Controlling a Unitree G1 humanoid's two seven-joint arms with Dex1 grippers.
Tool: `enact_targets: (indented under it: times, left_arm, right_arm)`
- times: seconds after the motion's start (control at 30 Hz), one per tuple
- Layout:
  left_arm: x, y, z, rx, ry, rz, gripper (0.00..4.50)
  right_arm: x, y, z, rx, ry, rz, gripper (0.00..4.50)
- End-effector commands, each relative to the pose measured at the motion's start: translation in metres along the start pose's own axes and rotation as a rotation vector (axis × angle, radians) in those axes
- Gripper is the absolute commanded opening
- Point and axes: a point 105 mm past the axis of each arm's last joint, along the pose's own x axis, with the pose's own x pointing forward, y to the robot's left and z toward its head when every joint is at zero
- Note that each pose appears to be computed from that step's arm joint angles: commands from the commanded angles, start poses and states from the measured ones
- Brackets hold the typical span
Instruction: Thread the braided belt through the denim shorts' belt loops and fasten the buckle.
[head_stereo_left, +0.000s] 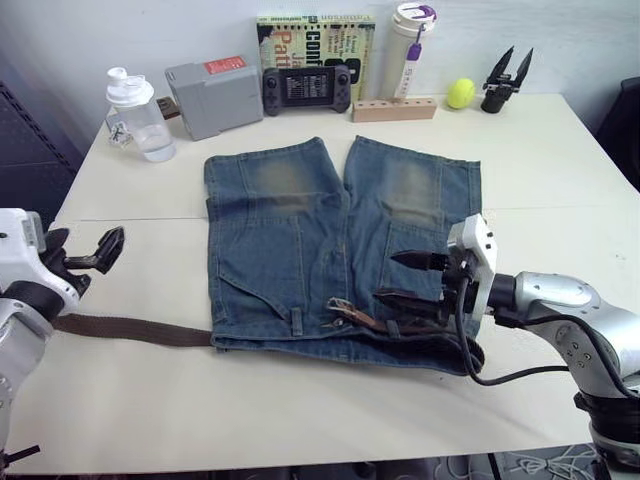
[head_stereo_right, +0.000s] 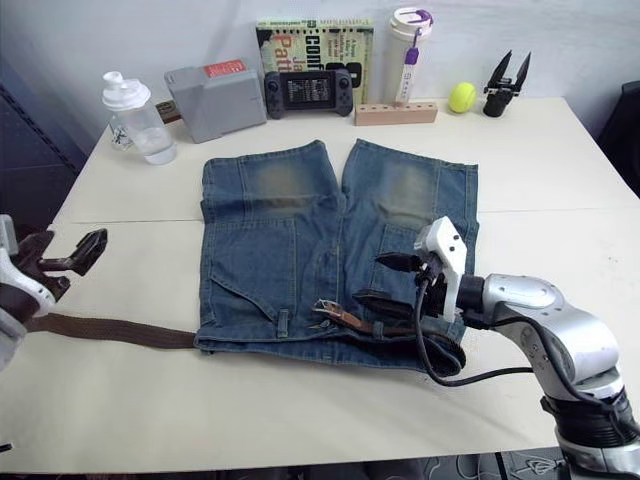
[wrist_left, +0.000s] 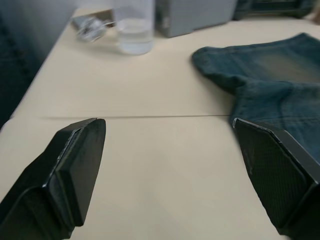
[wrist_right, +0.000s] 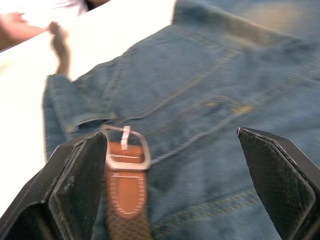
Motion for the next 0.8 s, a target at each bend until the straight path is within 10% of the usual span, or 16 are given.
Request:
enact_targets:
  times: [0.03, 0.43, 0.8]
  left_arm:
    - [-0.002, -0.053, 0.004, 0.086, -0.016, -0.244, 4.50]
    - [0.061, -0.122, -0.049, 0.201, 0.146, -0.668, 4.23]
    - [0.069, -0.140, -0.105, 0.357, 0.331, -0.829, 0.97]
  right_arm:
    - [-0.004, -0.031, 0.006, -0.072, 0.009, -0.129, 4.42]
    - [0.006, -0.093, -0.041, 0.032, 0.261, -0.321, 4.48]
    - [0.001, -0.111, -0.078, 0.030, 0.473, -0.386, 0.98]
